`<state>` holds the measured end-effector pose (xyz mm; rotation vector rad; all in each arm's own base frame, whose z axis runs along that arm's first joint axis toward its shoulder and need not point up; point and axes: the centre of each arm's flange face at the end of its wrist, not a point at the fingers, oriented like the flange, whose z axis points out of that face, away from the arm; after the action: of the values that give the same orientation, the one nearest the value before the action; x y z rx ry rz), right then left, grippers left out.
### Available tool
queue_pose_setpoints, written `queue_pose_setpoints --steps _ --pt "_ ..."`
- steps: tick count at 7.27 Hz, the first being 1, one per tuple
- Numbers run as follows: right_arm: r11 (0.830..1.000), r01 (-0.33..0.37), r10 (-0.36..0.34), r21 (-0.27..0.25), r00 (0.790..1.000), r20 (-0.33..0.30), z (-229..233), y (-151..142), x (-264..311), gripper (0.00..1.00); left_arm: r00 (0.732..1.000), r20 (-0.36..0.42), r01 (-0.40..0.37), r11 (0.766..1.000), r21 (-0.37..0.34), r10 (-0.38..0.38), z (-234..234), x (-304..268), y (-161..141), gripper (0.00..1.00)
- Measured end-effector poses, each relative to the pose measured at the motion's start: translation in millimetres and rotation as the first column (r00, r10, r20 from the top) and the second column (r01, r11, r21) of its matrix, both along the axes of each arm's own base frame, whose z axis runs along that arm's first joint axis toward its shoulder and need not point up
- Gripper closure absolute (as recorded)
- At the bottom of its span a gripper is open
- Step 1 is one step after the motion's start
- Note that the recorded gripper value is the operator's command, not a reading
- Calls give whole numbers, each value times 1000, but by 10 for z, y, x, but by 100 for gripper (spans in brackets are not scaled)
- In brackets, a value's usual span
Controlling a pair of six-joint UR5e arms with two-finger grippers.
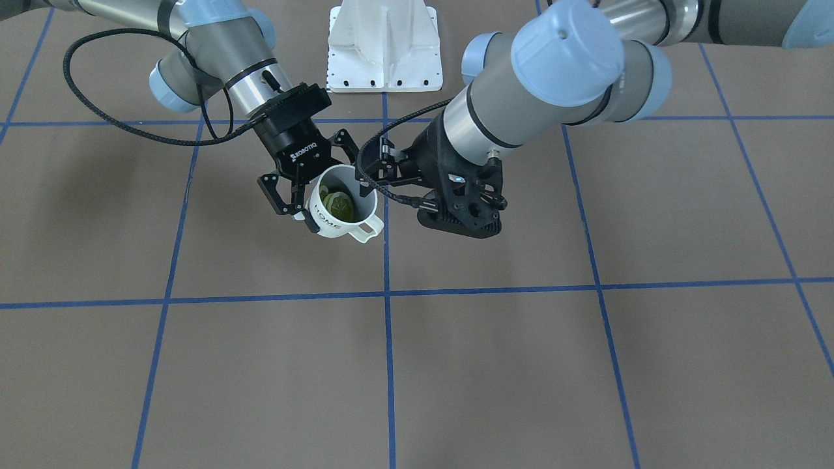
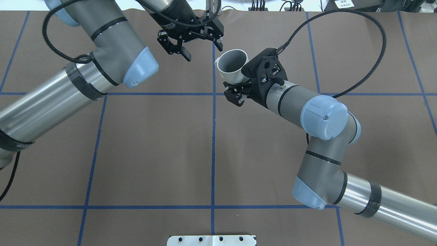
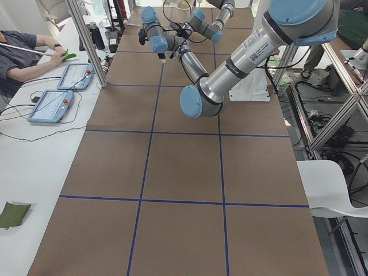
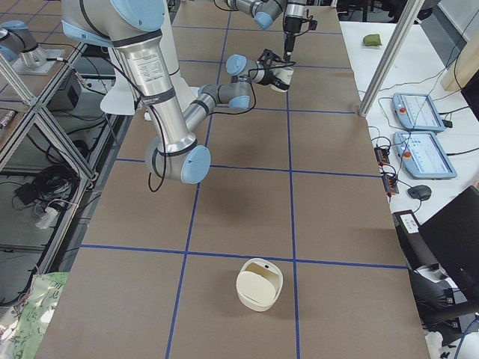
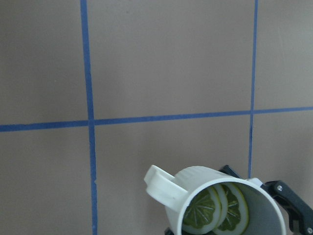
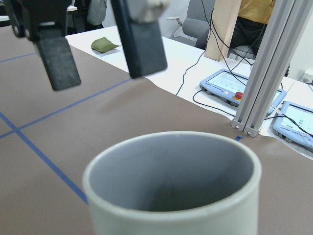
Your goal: Left arm hands cup to right arm to dump lemon
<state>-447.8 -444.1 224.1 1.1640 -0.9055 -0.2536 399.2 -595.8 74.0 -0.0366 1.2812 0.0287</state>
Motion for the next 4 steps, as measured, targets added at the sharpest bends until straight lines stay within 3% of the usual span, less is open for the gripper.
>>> queue_pose_setpoints --steps 2,4 --pt "999 -42 42 -23 999 -30 333 -63 412 100 998 31 49 998 -32 -48 324 -245 -212 0" --pt "988 -105 103 -109 994 -24 794 53 1104 100 997 46 69 996 -49 -66 478 -354 -294 0"
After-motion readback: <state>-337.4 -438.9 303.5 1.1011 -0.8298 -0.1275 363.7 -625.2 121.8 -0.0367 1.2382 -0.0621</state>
